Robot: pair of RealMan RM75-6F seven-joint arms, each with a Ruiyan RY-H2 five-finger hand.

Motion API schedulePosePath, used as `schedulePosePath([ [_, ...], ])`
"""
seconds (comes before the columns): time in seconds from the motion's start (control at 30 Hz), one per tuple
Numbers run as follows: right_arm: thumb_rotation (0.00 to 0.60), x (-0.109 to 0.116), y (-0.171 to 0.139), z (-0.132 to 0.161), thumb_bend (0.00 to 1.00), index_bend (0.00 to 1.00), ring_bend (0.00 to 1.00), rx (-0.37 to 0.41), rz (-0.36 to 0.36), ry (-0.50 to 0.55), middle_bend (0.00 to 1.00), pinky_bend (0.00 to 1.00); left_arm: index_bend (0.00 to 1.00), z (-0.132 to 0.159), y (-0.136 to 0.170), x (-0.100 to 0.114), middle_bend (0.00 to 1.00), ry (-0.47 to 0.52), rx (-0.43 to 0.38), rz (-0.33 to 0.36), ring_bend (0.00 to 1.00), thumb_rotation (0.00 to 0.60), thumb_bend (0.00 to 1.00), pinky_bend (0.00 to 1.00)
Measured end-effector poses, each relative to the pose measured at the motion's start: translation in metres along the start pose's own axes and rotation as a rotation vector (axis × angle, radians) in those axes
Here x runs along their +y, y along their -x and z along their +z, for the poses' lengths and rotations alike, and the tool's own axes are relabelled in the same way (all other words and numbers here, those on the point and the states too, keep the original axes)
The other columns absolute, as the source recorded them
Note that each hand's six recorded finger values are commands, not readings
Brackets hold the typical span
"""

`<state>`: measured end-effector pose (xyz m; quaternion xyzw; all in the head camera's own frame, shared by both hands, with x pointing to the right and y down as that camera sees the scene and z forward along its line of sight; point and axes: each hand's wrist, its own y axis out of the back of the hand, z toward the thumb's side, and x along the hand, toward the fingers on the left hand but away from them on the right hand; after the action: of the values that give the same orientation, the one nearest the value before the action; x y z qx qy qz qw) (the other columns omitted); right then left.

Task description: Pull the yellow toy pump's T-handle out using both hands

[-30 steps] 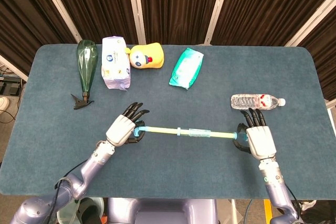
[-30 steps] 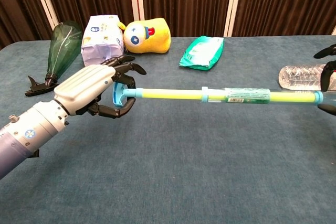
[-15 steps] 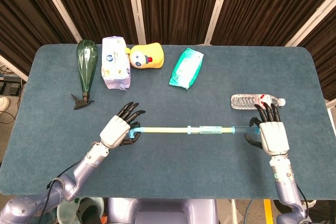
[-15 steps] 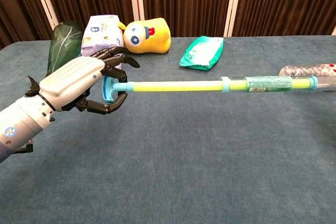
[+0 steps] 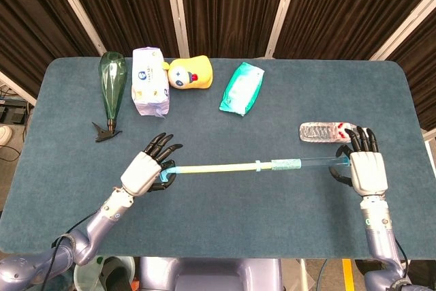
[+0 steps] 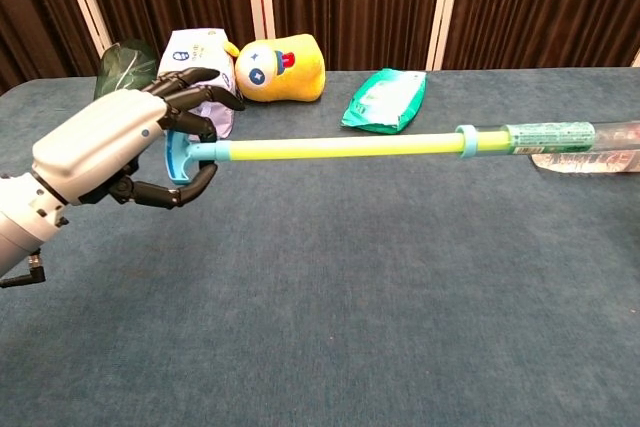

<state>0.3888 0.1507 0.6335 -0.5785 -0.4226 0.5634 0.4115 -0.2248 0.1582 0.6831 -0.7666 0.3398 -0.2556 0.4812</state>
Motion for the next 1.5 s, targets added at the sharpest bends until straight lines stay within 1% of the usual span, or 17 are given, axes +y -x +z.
schedulePosePath([
  [0.27,0.600,0.005,0.011,-0.008,0.54,0.80,0.04,-0.023,-0.012,-0.006,0.17,0.00,0.65,-0.006,0.009,0.008,0.18,-0.036,0.014,0.008,0.00,0.600,0.49,0.06],
  [0.47,0.600,0.008,0.018,-0.013,0.54,0.80,0.05,-0.042,-0.021,-0.008,0.17,0.00,0.65,-0.009,0.014,0.013,0.18,-0.043,0.021,0.014,0.00,0.600,0.49,0.06],
  [0.8,0.600,0.012,0.024,-0.020,0.54,0.81,0.05,-0.065,-0.032,-0.017,0.17,0.00,0.64,-0.007,0.020,0.017,0.18,-0.053,0.011,0.018,0.00,0.600,0.49,0.06],
  [1.1,0.600,0.017,0.030,-0.030,0.54,0.81,0.05,-0.095,-0.043,-0.018,0.17,0.00,0.64,-0.012,0.025,0.018,0.18,-0.057,0.027,0.014,0.00,0.600,0.49,0.06],
  [1.27,0.600,0.017,0.032,-0.030,0.54,0.81,0.05,-0.094,-0.042,-0.016,0.17,0.00,0.64,-0.012,0.025,0.018,0.18,-0.053,0.029,0.009,0.00,0.600,0.48,0.06],
  [1.37,0.600,0.016,0.031,-0.030,0.54,0.81,0.05,-0.093,-0.040,-0.017,0.17,0.00,0.58,-0.011,0.024,0.018,0.18,-0.050,0.028,0.013,0.00,0.600,0.46,0.06],
  [1.43,0.600,0.016,0.030,-0.030,0.54,0.81,0.05,-0.092,-0.040,-0.016,0.17,0.00,0.48,-0.010,0.024,0.018,0.17,-0.048,0.027,0.015,0.00,0.600,0.40,0.06],
  [1.47,0.600,0.016,0.030,-0.030,0.54,0.81,0.05,-0.092,-0.040,-0.016,0.17,0.00,0.45,-0.010,0.024,0.018,0.17,-0.047,0.028,0.016,0.00,0.600,0.38,0.06],
  [1.5,0.600,0.016,0.029,-0.030,0.54,0.81,0.05,-0.092,-0.041,-0.016,0.17,0.00,0.40,-0.010,0.023,0.018,0.17,-0.048,0.030,0.017,0.00,0.600,0.36,0.06],
])
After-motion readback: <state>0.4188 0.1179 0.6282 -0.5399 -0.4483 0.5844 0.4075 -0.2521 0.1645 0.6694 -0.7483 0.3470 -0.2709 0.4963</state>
